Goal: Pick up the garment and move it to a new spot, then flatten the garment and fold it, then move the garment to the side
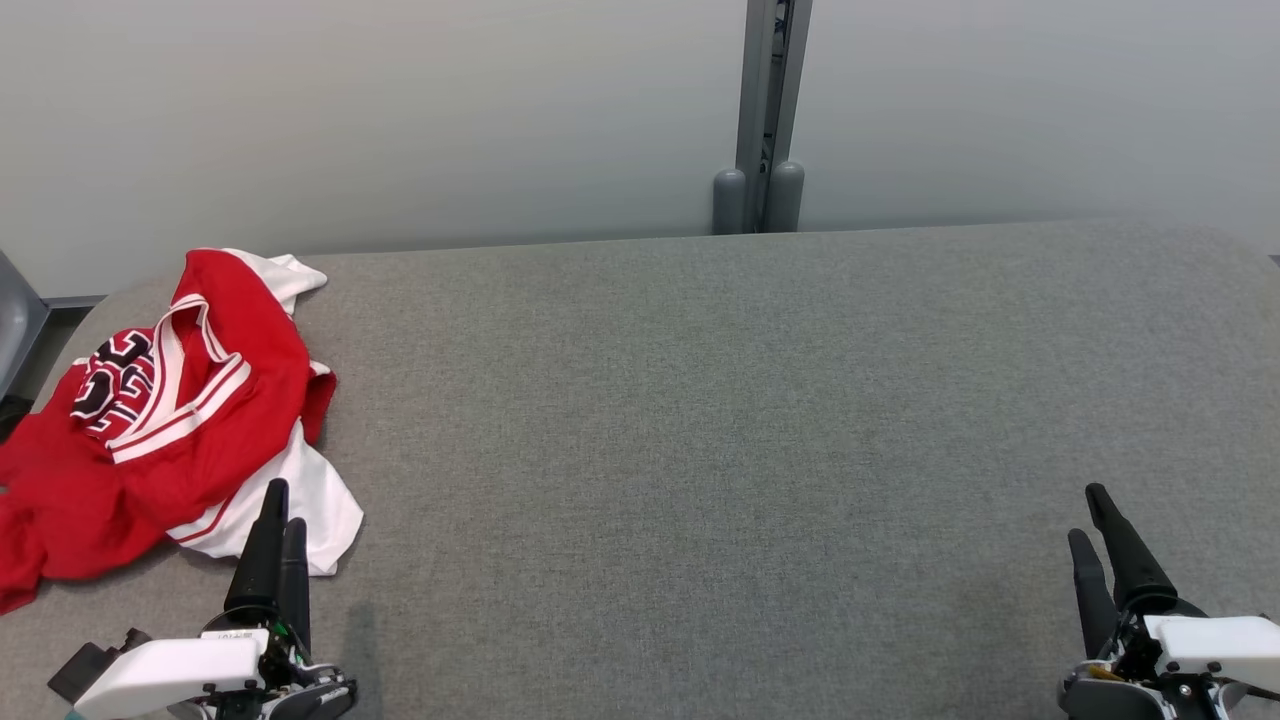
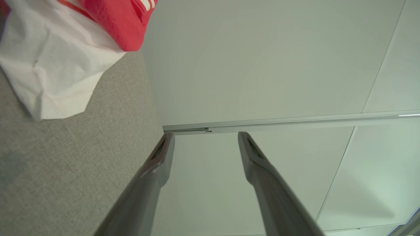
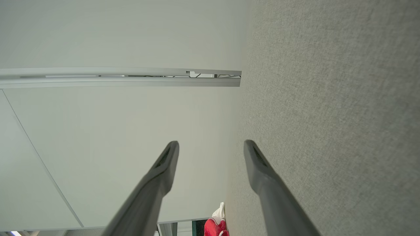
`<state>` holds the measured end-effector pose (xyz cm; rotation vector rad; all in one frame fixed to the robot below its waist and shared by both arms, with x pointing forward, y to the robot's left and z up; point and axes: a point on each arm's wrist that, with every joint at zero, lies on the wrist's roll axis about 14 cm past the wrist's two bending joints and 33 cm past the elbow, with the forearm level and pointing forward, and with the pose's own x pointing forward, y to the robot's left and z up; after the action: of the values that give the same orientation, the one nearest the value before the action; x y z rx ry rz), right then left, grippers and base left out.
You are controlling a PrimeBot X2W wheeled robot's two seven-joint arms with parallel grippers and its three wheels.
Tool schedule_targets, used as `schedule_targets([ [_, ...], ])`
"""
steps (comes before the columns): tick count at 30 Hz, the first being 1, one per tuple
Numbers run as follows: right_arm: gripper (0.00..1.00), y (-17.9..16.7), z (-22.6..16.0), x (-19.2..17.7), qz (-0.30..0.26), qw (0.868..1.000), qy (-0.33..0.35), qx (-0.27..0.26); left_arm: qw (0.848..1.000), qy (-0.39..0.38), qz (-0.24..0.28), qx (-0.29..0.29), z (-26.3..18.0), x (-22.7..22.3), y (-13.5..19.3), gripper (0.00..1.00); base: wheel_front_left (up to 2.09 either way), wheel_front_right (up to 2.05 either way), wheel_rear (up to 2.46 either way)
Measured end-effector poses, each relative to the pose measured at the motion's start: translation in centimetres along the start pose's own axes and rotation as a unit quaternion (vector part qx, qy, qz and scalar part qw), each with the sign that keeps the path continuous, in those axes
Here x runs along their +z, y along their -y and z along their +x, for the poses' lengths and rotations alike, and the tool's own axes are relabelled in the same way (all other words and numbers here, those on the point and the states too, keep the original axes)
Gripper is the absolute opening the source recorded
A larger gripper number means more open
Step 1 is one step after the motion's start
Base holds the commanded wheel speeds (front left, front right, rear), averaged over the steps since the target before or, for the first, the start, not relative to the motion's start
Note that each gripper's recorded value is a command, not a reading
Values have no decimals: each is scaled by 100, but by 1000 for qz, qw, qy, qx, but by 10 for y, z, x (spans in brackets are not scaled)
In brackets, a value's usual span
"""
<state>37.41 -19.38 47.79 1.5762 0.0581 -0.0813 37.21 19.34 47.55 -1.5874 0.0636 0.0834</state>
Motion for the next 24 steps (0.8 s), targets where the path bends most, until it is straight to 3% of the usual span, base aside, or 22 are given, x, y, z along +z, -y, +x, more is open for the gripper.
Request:
schedule_targets([
  [4,100,-1,0,0,-39,999,3,1,1000,2,18,-1,1,-1,1,100,0,0,0],
  [10,100,-10,1,-3,-128,992,1,13,996,2,84,-2,1,-1,3,100,0,0,0],
  [24,100,-27,1,-13,-318,947,-11,43,960,-8,279,10,-2,-5,-2,100,0,0,0],
])
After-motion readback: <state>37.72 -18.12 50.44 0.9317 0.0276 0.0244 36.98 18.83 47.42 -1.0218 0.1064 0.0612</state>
